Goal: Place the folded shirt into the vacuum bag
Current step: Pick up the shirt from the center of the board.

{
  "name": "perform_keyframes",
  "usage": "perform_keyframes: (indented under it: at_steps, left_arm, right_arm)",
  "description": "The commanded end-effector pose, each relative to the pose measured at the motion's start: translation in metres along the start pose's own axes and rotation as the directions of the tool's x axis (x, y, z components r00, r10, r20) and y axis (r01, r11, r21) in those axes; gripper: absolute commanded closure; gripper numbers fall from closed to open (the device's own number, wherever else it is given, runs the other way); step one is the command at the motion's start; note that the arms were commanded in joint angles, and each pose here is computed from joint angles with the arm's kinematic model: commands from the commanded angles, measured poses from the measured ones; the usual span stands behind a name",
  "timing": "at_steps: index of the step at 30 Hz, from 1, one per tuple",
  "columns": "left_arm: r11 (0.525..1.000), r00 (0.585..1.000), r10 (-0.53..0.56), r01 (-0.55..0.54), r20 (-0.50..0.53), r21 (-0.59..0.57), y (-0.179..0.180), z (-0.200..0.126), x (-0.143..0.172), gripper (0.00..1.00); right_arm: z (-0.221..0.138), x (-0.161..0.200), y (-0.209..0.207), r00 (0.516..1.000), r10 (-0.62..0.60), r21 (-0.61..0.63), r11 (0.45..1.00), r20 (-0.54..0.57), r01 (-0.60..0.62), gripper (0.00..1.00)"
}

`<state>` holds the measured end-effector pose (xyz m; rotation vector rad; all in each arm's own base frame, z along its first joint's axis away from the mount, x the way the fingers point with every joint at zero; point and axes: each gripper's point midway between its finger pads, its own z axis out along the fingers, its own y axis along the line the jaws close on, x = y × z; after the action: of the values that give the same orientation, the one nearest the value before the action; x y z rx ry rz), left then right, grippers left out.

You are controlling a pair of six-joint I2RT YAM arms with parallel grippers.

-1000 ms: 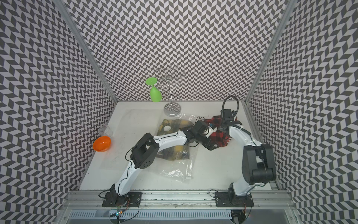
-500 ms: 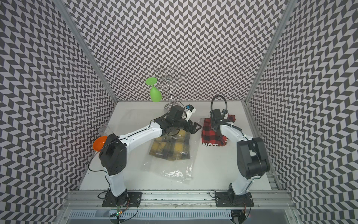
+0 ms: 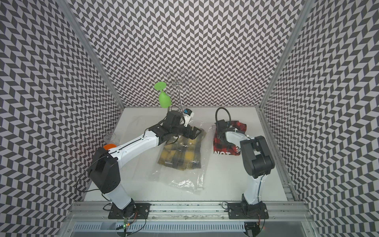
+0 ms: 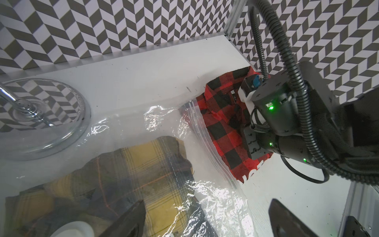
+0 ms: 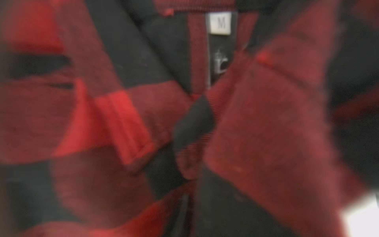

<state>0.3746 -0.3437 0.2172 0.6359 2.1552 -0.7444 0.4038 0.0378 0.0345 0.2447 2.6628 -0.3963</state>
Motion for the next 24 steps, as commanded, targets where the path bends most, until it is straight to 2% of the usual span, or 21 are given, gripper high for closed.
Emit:
perform_keyframes:
  at_steps: [1, 7, 8, 9, 13, 18, 24]
  left_arm:
    - [0.999, 1.000, 0.023, -0.024, -0.008, -0.025, 0.003, -0.008, 0.003, 0.06]
    - [0.999, 1.000, 0.028, -0.028, -0.012, -0.029, 0.003, -0.010, 0.003, 0.06]
    - [0.999, 0.999, 0.030, -0.031, -0.013, -0.031, 0.003, -0.012, 0.002, 0.06]
    - [0.999, 0.999, 0.035, -0.035, -0.015, -0.032, 0.002, -0.012, 0.003, 0.06]
    - [0.998, 0.999, 0.040, -0.041, -0.024, -0.042, 0.003, -0.015, 0.003, 0.06]
    - [0.998, 0.999, 0.046, -0.047, -0.010, -0.040, 0.000, -0.021, -0.005, 0.06]
    - [0.998, 0.999, 0.050, -0.051, -0.014, -0.041, -0.003, -0.021, -0.006, 0.06]
  right_arm:
    - [-0.004, 0.011, 0.028, 0.997, -0.012, -0.228, 0.974, -0.075, -0.005, 0.45]
    - [-0.017, 0.016, 0.053, 0.993, -0.044, -0.412, 0.911, -0.106, -0.003, 0.12]
    - [-0.018, 0.017, 0.056, 0.993, -0.049, -0.430, 0.903, -0.109, -0.002, 0.04]
    - [-0.019, 0.019, 0.059, 0.992, -0.055, -0.444, 0.896, -0.113, -0.001, 0.02]
    - [-0.014, 0.028, 0.064, 0.986, -0.085, -0.452, 0.892, -0.145, 0.010, 0.01]
    - [0.010, 0.060, 0.058, 0.964, -0.132, -0.333, 0.942, -0.232, 0.048, 0.01]
    - [0.031, 0.081, 0.048, 0.945, -0.150, -0.238, 0.968, -0.291, 0.080, 0.02]
